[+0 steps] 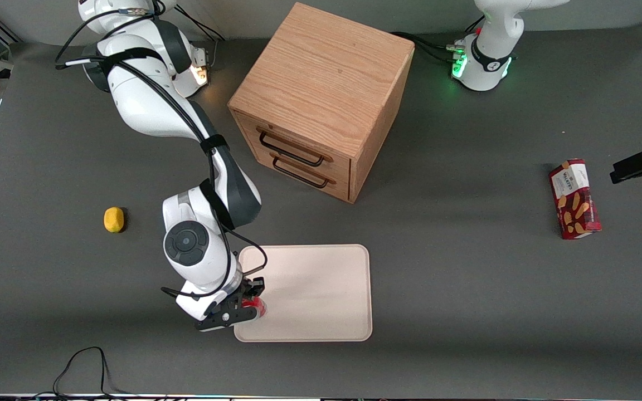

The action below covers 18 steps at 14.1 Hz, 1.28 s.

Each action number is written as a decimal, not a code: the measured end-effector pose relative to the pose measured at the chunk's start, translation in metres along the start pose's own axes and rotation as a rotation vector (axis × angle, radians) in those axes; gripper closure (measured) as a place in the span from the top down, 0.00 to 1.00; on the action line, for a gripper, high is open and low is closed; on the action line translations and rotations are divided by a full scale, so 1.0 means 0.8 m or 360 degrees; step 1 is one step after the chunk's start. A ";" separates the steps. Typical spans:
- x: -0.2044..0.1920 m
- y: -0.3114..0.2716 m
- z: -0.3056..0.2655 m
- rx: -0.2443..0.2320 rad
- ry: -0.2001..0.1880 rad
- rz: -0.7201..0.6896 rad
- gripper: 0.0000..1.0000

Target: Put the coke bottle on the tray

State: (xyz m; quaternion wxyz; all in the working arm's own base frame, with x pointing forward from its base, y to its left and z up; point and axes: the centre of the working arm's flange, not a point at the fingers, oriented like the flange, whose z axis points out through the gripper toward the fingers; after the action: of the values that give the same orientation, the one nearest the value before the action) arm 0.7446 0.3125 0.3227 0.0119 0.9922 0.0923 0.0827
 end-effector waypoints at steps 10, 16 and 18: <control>-0.003 0.016 -0.088 -0.0103 -0.0034 -0.0014 1.00; -0.060 0.069 -0.301 -0.0092 -0.0111 0.0064 1.00; -0.092 0.110 -0.362 -0.0078 -0.0097 0.0098 1.00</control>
State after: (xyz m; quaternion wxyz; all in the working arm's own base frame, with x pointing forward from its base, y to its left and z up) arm 0.6413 0.2146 0.5999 0.0364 0.9961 0.0594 0.0549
